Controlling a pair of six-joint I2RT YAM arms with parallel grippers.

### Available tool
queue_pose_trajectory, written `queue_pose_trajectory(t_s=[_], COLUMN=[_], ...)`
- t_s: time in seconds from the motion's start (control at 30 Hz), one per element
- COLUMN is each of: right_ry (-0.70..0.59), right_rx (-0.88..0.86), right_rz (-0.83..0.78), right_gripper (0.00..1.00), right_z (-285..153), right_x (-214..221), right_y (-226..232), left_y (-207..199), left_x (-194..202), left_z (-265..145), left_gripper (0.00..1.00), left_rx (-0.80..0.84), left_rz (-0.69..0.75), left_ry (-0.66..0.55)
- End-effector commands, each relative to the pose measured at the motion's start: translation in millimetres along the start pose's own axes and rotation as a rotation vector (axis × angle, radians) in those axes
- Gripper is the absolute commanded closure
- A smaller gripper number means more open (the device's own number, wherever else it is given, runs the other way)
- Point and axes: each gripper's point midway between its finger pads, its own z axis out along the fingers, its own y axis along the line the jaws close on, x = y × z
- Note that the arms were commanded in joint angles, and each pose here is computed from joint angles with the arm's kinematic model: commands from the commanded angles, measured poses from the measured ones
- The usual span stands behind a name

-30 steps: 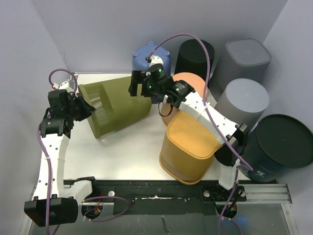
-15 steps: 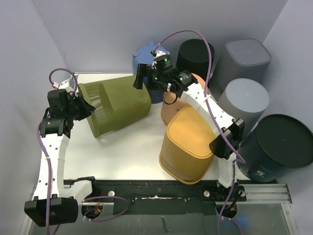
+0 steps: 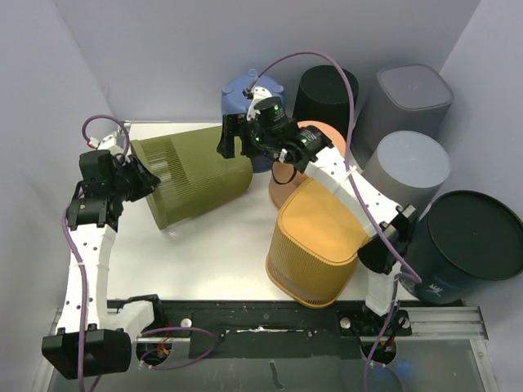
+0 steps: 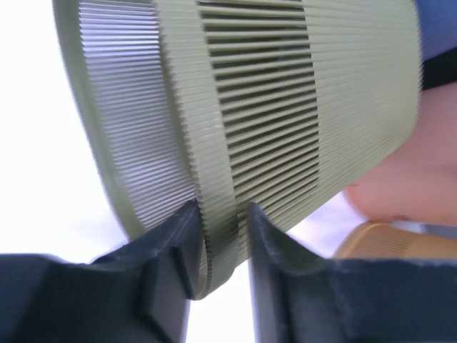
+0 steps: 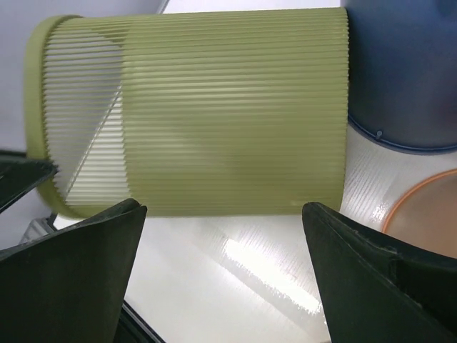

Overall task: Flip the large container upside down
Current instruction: Adjust the container at the center of the board.

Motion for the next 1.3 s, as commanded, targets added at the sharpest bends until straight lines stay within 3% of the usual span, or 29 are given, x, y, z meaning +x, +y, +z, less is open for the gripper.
queue_pose_trajectory(t_s=[0.0, 0.03, 0.13, 0.27, 0.43, 0.57, 0.77, 0.97, 1.13, 1.27], right_ry=[-0.283, -0.298, -0.348, -0.388, -0.428, -0.455, -0.520, -0.579, -0.631, -0.633], right_rx=[-0.123, -0.115, -0.071, -0.011, 0.042, 0.084, 0.162, 0.223, 0.197, 0.190], right_rz=[-0.105, -0.113, -0.123, -0.134, -0.123, -0.125, -0.117, -0.096, -0.086, -0.085], right_gripper=[0.02, 0.02, 0.02, 0.02, 0.02, 0.02, 0.02, 0.02, 0.02, 0.02], right_z=[-84, -92, -114, -134, -159, -179, -207, -238, -258, -257], right_x=[-68, -71, -81, -85, -96, -107, -119, -128, -137, -137], right_y=[48, 48, 41, 25, 7, 0, -17, -32, -27, -26], left_y=[4, 3, 5, -6, -68, -108, -168, -192, -194, -207], left_x=[-23, -31, -60, -106, -121, -80, -2, 98, 184, 223], left_z=[-4, -8, -20, -46, -65, -62, -74, -86, -99, -86], left_gripper=[0.46, 0.35, 0.27, 0.26, 0.32, 0.35, 0.35, 0.39, 0.40, 0.39], left_rx=[-0.035, -0.046, -0.112, -0.152, 0.099, 0.354, 0.586, 0.669, 0.710, 0.715], left_rz=[0.084, 0.086, 0.101, 0.124, 0.162, 0.200, 0.208, 0.191, 0.293, 0.366], left_ry=[-0.071, -0.092, -0.166, -0.277, -0.299, -0.204, -0.114, 0.161, 0.374, 0.403])
